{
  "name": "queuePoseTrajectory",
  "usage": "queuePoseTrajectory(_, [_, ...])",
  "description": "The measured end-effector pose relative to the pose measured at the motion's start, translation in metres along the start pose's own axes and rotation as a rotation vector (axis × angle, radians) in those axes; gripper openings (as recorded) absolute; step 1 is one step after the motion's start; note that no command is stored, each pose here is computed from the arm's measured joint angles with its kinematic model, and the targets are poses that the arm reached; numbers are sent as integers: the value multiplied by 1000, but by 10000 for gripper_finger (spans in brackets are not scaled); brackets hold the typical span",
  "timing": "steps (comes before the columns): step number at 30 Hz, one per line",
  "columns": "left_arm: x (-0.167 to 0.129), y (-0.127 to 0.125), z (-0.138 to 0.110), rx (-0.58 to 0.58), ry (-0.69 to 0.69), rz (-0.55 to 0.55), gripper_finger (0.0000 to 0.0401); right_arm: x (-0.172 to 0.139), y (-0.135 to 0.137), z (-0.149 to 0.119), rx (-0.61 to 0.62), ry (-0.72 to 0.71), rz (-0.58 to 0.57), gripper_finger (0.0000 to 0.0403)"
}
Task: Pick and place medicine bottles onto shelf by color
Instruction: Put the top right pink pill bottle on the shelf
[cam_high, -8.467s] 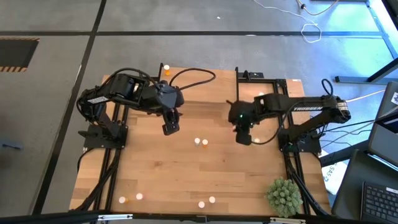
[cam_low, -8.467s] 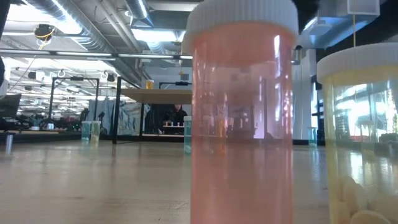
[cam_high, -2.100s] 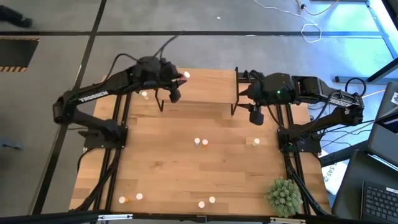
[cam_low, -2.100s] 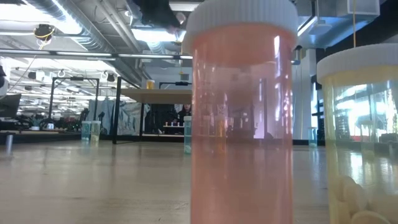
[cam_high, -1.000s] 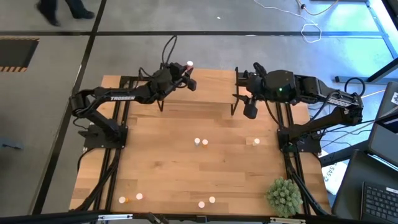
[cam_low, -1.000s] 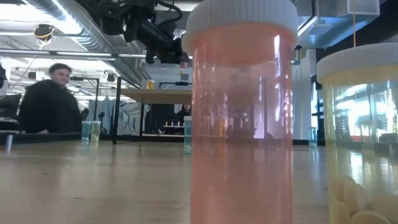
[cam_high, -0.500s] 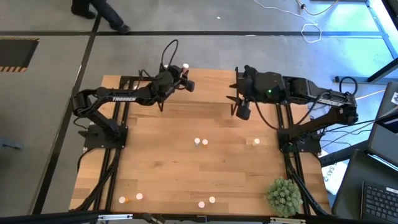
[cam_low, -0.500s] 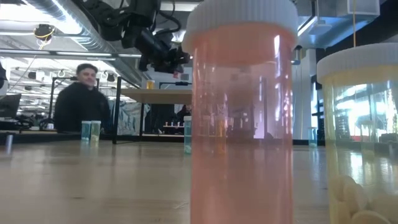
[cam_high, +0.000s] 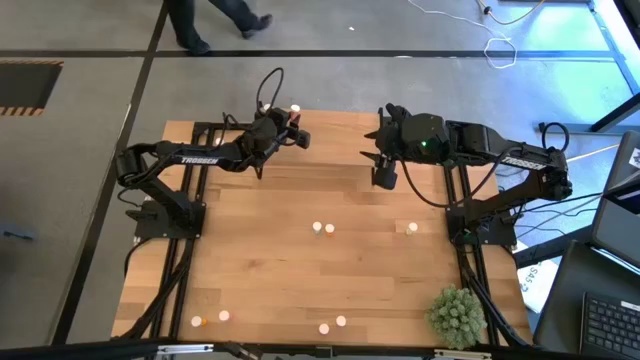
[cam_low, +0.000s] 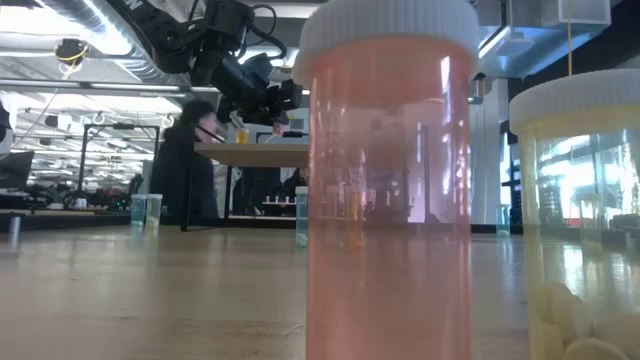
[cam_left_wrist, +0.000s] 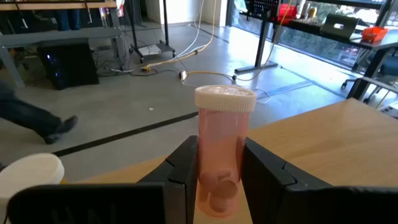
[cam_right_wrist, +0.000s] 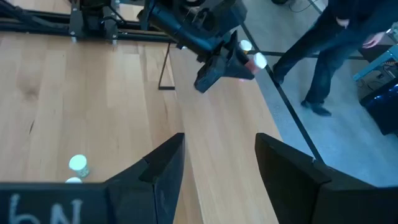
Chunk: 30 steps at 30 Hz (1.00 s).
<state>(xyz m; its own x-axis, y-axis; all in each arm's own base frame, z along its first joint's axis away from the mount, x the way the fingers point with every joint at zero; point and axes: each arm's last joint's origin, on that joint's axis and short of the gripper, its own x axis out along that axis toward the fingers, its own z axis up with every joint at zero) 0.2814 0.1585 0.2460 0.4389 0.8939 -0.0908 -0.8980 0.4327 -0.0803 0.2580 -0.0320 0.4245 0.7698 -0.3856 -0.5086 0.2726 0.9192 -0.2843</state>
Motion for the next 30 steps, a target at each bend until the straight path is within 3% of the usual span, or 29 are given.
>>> queuePoseTrajectory(11, [5,-8,-17,25,33,-17,90,5,-6,-1,15,5,23,198])
queuePoseTrajectory(30, [6,-9,-18,27,28,-1,90,6,-6,-1,15,5,26,198])
